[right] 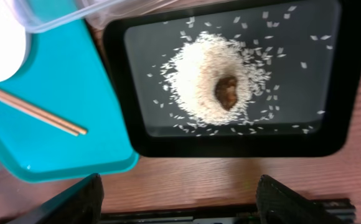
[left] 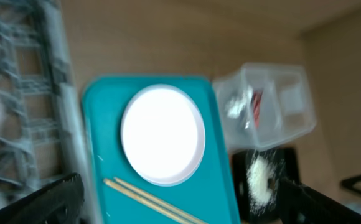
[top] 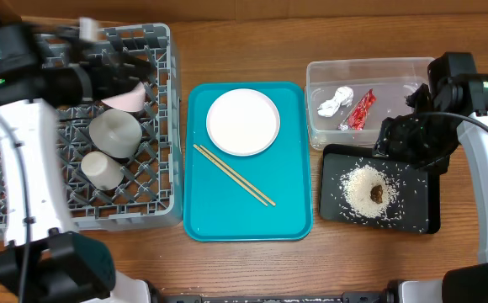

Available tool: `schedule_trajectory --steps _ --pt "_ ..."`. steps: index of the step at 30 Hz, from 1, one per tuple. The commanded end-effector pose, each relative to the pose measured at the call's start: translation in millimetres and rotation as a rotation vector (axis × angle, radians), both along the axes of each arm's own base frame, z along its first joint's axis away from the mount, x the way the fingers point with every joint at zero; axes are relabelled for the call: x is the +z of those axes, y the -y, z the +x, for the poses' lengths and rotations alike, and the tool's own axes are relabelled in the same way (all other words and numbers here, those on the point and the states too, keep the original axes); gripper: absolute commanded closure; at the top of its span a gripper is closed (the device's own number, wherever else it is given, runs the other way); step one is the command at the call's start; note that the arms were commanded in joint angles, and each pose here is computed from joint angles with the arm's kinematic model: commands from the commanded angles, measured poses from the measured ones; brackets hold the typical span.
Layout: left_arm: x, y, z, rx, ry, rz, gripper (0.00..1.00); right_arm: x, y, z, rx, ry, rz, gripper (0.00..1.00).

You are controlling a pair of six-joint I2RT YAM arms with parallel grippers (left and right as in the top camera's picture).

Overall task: Sort waste into correct bins and load items into the dishwasher
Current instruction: 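Carry the pink bowl to the dish rack and set it down, then grasp the white plate with the left gripper and lift it toward the rack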

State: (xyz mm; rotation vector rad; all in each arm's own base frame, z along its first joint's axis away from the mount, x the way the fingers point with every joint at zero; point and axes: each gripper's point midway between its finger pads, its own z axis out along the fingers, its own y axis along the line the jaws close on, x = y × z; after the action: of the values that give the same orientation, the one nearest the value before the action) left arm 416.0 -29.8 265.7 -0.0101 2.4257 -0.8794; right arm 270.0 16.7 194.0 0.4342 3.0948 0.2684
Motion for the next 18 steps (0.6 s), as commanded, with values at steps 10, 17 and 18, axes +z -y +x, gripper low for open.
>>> schedule_trajectory --steps 10,17,18 --pt "-135 160 -26 -0.27 -0.189 0.668 0.0 9 10 5 -0.034 0.049 -0.057 0.16" --pt "-218 207 -44 -0.417 -0.275 0.769 0.0 9 10 6 -0.034 0.049 -0.057 0.16" --pt "-226 206 -43 -0.414 -0.281 0.796 0.0 9 10 5 -0.034 0.049 -0.057 0.16"
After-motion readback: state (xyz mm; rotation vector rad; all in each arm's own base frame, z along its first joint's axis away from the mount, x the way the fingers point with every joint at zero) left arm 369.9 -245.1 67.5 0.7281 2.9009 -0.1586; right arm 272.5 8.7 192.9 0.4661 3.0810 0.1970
